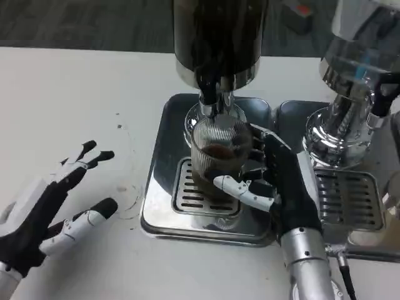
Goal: Grasp the cup under the faucet to collect the drink, then remove the cup.
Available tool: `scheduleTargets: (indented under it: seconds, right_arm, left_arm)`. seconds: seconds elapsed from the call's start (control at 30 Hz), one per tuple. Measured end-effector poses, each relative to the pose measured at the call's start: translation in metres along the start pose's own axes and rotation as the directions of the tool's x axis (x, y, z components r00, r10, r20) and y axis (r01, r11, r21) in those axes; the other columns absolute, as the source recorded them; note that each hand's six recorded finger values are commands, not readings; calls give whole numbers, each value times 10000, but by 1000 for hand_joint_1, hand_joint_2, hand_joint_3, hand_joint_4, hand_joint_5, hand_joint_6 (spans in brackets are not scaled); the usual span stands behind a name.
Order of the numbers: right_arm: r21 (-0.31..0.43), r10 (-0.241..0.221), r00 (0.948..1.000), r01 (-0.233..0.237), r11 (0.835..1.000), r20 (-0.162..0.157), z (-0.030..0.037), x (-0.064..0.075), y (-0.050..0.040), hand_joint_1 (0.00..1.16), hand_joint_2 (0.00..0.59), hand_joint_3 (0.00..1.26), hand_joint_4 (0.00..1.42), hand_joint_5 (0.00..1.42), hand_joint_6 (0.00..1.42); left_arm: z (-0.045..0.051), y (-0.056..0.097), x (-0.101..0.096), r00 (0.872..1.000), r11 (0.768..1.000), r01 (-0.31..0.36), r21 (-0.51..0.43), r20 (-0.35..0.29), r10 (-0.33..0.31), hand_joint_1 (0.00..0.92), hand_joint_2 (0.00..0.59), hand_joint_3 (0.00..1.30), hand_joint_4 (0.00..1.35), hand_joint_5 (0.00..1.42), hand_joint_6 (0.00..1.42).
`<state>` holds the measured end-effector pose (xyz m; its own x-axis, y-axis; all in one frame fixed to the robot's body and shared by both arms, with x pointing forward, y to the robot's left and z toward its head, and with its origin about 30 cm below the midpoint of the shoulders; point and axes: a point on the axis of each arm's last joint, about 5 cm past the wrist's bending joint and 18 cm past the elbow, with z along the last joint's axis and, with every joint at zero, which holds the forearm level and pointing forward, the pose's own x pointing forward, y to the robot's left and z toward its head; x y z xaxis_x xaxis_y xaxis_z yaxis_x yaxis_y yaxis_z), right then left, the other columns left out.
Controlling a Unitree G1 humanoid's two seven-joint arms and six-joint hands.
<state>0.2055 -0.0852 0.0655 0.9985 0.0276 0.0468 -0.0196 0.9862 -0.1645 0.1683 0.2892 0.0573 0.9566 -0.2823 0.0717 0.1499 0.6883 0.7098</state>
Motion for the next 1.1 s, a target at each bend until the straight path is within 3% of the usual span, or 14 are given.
scheduleTargets:
  seconds: [0.13, 0.37, 0.73, 0.93, 1.1]
  right_arm:
    - [-37, -103, 9999, 103, 9999, 25, 1, -9, -2, 1060, 239, 419, 532, 564, 756]
    - [-307, -64, 9993, 75, 9995, 361, 45, -10, 0, 1057, 238, 419, 532, 567, 762]
    - [-457, 106, 9999, -106, 9989, 18, -12, -115, -12, 1048, 237, 419, 532, 576, 777]
    - [-440, 234, 9996, -226, 9988, 176, 15, -151, -24, 1041, 235, 419, 532, 576, 789]
    - [-488, 276, 9993, -263, 9985, 259, 35, -202, -35, 1030, 244, 406, 532, 576, 795]
  left_arm:
    - [-7, -3, -7, 10000, 10000, 17, -13, -60, -17, 0, 112, 189, 0, 133, 0]
    - [-7, -6, -7, 10000, 10000, 39, -17, -65, -39, 0, 112, 189, 0, 131, 0]
    - [-4, -20, -4, 9998, 9998, 187, 33, -40, -187, 0, 111, 135, 0, 58, 0]
    - [33, -53, 20, 9987, 9938, 379, 1042, 302, -413, 0, 89, 4, 0, 0, 0]
    - [60, -18, -8, 9982, 9766, 407, 2113, 355, -493, 0, 89, 0, 0, 0, 0]
